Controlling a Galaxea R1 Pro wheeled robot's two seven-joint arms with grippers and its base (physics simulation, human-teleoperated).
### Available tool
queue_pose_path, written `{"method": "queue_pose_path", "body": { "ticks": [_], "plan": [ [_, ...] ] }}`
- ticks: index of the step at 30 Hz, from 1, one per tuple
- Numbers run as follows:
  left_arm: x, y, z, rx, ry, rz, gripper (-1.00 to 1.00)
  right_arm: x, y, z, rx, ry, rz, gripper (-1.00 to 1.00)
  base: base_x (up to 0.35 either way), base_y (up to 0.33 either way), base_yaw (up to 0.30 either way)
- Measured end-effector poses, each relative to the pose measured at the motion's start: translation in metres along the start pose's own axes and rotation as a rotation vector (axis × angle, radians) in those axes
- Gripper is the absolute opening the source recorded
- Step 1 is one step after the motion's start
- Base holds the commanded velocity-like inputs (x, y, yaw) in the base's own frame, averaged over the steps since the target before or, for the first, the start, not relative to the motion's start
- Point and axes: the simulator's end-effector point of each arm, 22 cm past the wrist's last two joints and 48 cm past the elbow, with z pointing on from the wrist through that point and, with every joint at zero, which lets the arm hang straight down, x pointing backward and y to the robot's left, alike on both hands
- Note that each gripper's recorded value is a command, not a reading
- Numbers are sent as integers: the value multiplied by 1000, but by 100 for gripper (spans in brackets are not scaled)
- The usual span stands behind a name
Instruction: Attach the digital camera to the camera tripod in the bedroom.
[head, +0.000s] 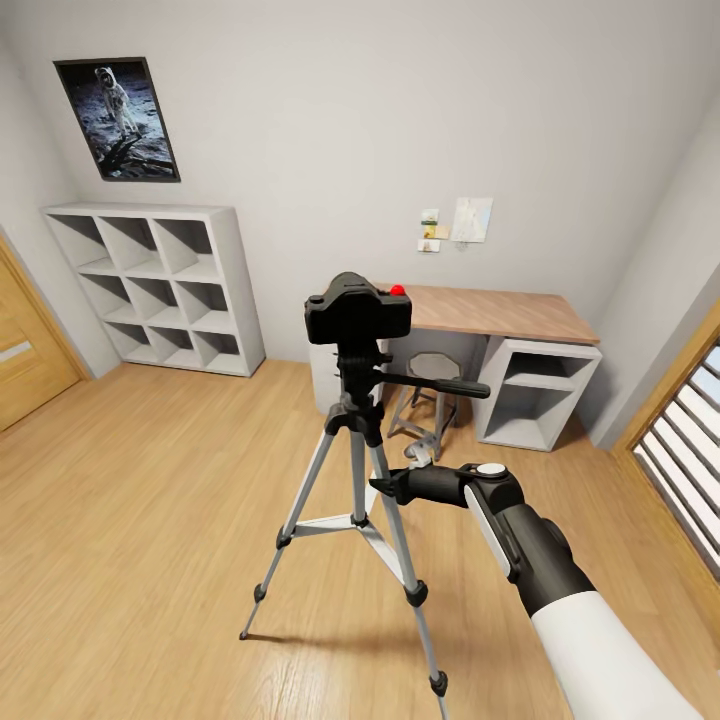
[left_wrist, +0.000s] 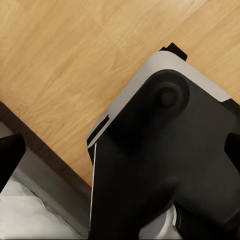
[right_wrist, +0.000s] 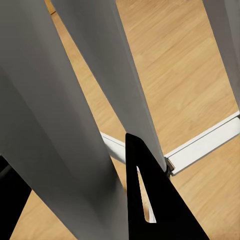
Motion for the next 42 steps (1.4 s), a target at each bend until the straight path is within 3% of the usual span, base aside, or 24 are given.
{"method": "queue_pose_path", "body": {
  "ticks": [42],
  "plan": [
    [5,-10,-1,15,-27,-12,100,0,0,0,-1,0,-1,-100,0,0,0]
  ]
}}
